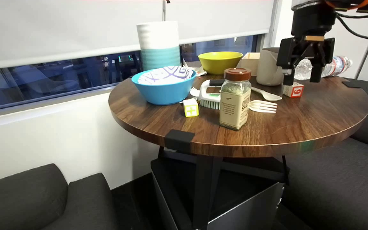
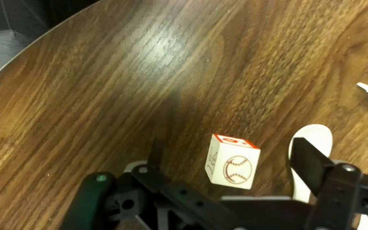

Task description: Use the spoon to move the block to the small crate

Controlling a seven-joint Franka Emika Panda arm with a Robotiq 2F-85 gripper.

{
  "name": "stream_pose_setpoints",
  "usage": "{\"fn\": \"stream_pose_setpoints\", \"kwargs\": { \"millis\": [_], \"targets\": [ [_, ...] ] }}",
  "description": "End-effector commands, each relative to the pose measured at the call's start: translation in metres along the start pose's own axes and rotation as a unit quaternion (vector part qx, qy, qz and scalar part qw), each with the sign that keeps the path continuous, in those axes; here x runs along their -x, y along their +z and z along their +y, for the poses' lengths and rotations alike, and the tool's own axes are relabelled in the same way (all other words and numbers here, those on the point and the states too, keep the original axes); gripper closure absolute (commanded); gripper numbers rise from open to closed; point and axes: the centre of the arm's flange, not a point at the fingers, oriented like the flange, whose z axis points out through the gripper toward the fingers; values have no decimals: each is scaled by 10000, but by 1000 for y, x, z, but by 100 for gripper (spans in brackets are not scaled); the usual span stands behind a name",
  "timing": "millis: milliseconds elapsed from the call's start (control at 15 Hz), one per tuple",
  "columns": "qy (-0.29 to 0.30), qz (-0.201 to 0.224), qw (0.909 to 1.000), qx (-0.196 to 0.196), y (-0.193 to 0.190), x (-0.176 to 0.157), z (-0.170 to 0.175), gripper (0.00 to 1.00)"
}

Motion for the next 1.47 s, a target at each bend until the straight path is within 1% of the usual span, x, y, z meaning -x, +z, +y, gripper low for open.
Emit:
{"fn": "stream_pose_setpoints", "kwargs": {
  "millis": [0, 67, 400, 667, 1000, 1200, 1400],
  "targets": [
    [250, -173, 9995, 123, 4, -12, -6, 6],
    [281, -190, 9993, 125, 6, -14, -7, 26],
    [422, -88, 9989, 206, 2, -19, -8, 62],
    [351, -75, 9992, 169, -3, -24, -9, 90],
    [115, 35, 9998, 165, -23, -18, -17, 91],
    [-382, -60, 9992, 131, -32, -16, -33, 91],
    [-761, -232, 9967, 131, -30, -20, -50, 91]
  ]
}}
